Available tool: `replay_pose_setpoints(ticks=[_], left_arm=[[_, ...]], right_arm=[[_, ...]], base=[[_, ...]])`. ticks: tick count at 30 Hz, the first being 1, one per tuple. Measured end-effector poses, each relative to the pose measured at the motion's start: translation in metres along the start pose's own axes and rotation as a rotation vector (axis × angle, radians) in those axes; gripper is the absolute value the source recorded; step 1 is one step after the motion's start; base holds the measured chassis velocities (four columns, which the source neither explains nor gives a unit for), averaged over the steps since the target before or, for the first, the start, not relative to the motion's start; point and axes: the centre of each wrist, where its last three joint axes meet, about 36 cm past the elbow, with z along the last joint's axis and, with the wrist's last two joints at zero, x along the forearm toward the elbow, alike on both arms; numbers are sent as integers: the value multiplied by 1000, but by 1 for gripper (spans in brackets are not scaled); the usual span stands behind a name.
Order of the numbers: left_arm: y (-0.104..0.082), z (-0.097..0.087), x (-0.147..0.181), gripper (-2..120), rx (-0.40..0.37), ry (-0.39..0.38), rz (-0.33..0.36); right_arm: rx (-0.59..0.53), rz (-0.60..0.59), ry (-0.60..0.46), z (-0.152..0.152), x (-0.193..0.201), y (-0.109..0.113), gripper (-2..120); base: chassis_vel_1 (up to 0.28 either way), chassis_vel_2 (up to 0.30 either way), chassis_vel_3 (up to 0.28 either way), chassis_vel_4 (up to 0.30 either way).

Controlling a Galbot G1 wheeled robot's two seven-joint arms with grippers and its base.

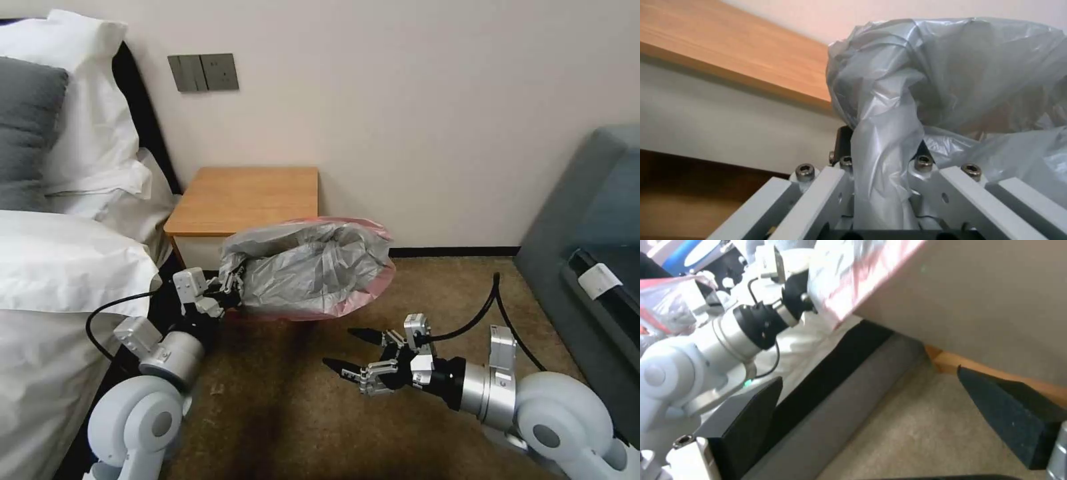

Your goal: Pick up the garbage bag from the table and place it over the trash can.

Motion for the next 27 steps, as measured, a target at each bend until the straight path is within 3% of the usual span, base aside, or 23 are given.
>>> replay_pose_setpoints(ticks=[23, 25, 27], left_arm=[[-7, 7, -2, 7, -21, 19, 18], [-8, 7, -2, 7, -21, 20, 20], [-9, 8, -2, 7, -19, 20, 24]], right_arm=[[-52, -26, -38, -14, -11, 14, 98], [-53, -26, -39, -14, -11, 15, 96], [-54, -26, -40, -14, -12, 15, 87]], base=[[0, 0, 0, 0], [0, 0, 0, 0], [0, 0, 0, 0]])
